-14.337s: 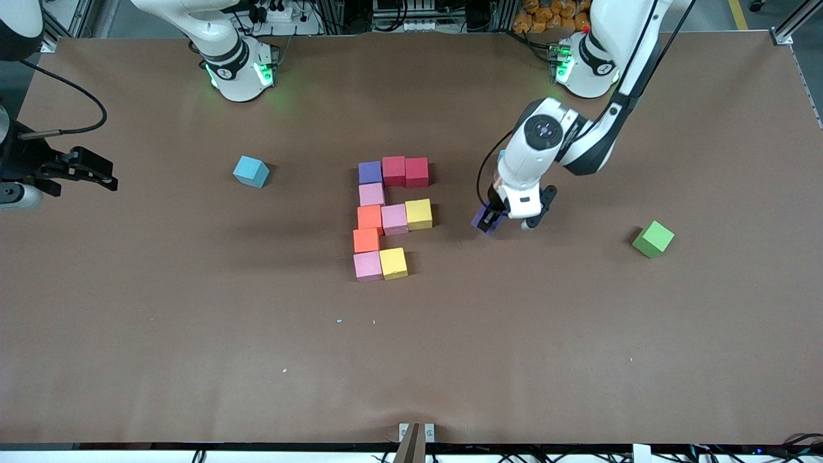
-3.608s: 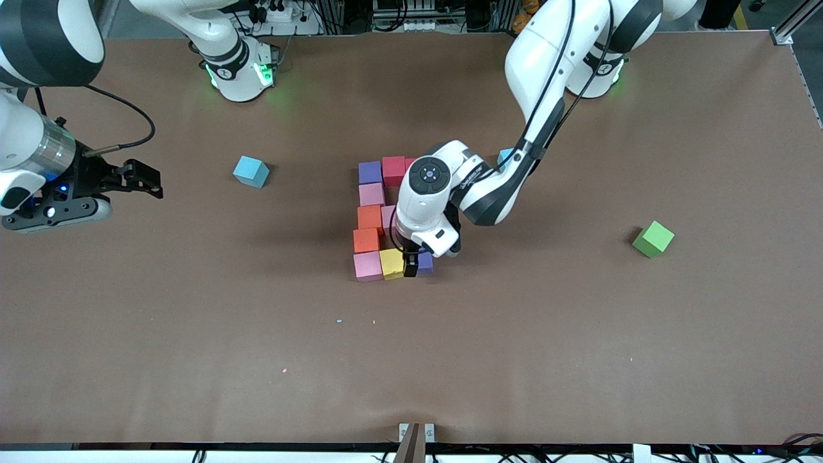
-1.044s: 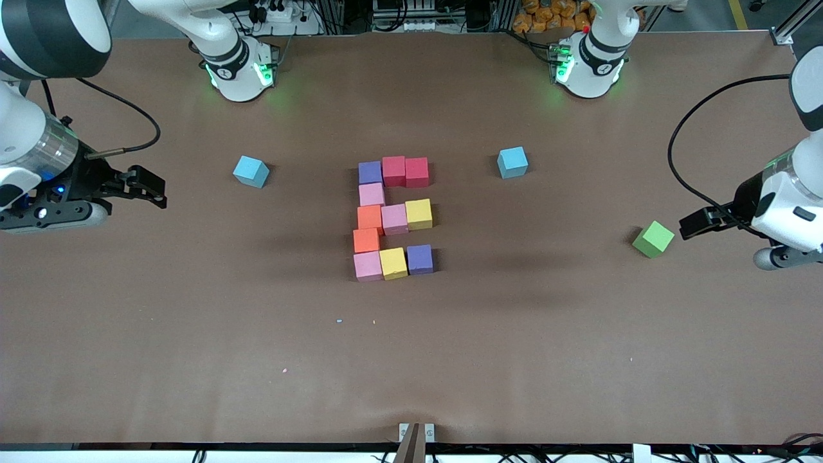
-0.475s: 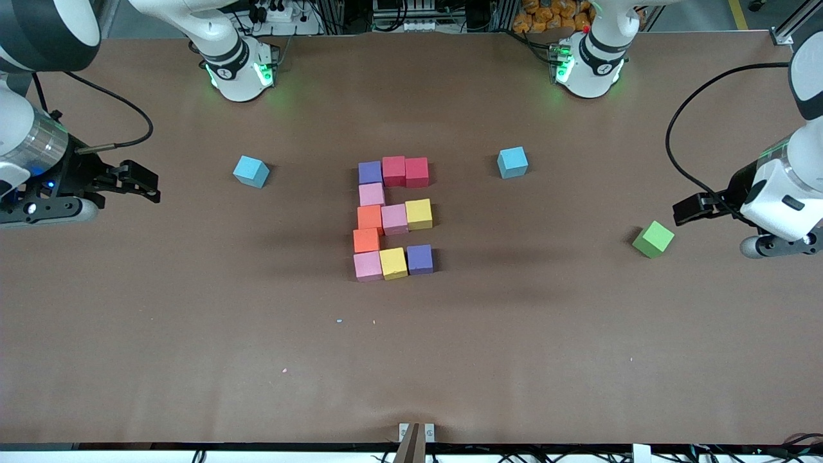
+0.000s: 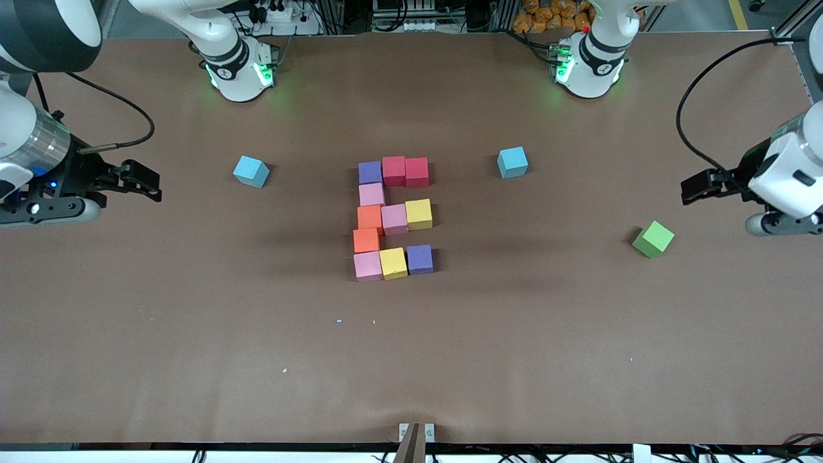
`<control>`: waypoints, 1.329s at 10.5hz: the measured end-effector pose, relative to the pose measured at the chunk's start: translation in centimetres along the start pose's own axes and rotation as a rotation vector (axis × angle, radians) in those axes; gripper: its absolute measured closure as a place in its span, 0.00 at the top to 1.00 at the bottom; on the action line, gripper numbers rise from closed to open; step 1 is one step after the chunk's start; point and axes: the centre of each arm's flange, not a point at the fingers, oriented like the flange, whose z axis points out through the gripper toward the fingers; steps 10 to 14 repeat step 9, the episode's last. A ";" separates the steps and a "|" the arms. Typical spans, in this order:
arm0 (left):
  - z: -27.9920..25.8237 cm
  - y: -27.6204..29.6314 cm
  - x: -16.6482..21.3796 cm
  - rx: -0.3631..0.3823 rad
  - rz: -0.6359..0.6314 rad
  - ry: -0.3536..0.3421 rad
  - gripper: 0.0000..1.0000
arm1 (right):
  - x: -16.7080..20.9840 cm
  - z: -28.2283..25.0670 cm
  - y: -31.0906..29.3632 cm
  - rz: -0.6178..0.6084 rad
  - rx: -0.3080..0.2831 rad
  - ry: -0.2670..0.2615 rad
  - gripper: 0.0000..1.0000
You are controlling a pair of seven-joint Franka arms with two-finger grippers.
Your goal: Arrange 11 blocks into digit 3
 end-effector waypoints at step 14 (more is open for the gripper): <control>-0.5 -3.7 -1.0 -0.024 0.002 -0.003 1.00 | -0.9 -0.4 0.0 -0.001 0.003 -0.002 1.00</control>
